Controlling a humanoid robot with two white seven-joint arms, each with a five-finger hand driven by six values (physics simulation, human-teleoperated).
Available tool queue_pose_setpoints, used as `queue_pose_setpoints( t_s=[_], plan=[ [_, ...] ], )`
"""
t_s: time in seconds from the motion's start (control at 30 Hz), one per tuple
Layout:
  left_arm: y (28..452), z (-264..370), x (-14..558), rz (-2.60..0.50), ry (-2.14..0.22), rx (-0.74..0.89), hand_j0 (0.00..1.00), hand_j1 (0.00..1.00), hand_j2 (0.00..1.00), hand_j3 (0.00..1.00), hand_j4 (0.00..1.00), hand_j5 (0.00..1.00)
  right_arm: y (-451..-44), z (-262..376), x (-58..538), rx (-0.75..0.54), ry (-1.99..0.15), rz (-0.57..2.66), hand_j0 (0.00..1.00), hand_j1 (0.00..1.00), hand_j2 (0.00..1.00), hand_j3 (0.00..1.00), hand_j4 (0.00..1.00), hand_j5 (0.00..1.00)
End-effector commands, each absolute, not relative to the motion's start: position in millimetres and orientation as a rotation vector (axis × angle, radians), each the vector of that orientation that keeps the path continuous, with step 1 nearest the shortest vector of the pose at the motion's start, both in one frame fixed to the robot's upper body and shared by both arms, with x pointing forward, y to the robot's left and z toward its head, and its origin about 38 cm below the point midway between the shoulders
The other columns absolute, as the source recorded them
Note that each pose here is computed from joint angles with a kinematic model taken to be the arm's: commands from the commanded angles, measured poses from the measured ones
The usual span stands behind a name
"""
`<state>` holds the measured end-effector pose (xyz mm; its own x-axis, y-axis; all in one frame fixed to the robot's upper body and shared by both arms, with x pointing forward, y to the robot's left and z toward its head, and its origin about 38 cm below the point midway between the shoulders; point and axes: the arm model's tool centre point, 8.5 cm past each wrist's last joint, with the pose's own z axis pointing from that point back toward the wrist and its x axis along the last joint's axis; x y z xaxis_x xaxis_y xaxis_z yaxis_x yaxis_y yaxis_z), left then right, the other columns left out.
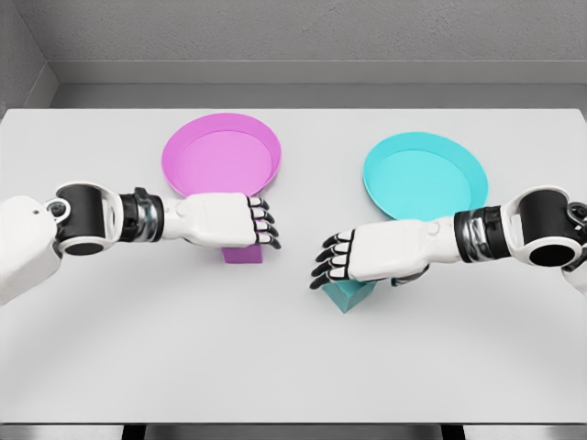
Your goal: Place the blocks in the corresponding plates according to their colors
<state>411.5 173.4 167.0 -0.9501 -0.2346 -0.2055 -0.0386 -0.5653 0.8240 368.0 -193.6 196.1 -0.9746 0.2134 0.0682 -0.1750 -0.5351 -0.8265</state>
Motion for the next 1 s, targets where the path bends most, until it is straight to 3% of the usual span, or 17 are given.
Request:
queue_pose_setpoints(
  t_s=[0.0,0.2,0.37,0.57,0.8,0.9,0.97],
  plan=[
    [172.7,165.0,410.4,-2.651,-1.4,0.439,0.84,0.84,0.84,0.84,0.84,0.84,-194.6,194.6,368.7,-0.061,-1.371,2.57,1.0,1.0,1.0,1.0,1.0,1.0],
    [171.8,161.7,408.4,-2.661,-1.392,0.431,0.66,0.66,0.66,0.66,0.66,0.66,-196.9,187.2,368.7,-0.047,-1.346,2.567,1.0,1.0,1.0,1.0,1.0,1.0],
    [171.1,162.2,407.8,-2.662,-1.397,0.429,0.57,0.57,0.57,0.57,0.57,0.57,-187.5,177.0,363.3,-0.009,-1.336,2.593,1.0,1.0,1.0,1.0,1.0,1.0],
    [172.6,193.1,415.0,-2.63,-1.464,0.461,0.56,0.56,0.56,0.56,0.56,0.56,-193.5,188.1,369.8,-0.061,-1.353,2.576,0.85,0.85,0.85,0.85,0.85,0.85],
    [202.5,222.4,447.7,-2.549,-1.417,0.57,0.56,0.56,0.56,0.56,0.56,0.56,-198.0,196.3,374.0,-0.095,-1.369,2.558,0.78,0.78,0.78,0.78,0.78,0.78],
    [221.0,227.2,468.6,-2.484,-1.369,0.621,0.56,0.56,0.56,0.56,0.56,0.56,-197.3,196.3,373.9,-0.092,-1.372,2.557,0.68,0.68,0.68,0.68,0.68,0.68],
    [222.4,230.6,484.5,-2.431,-1.369,0.639,0.56,0.56,0.56,0.56,0.56,0.56,-197.3,196.3,373.9,-0.092,-1.372,2.557,0.67,0.67,0.67,0.67,0.67,0.67]
  ],
)
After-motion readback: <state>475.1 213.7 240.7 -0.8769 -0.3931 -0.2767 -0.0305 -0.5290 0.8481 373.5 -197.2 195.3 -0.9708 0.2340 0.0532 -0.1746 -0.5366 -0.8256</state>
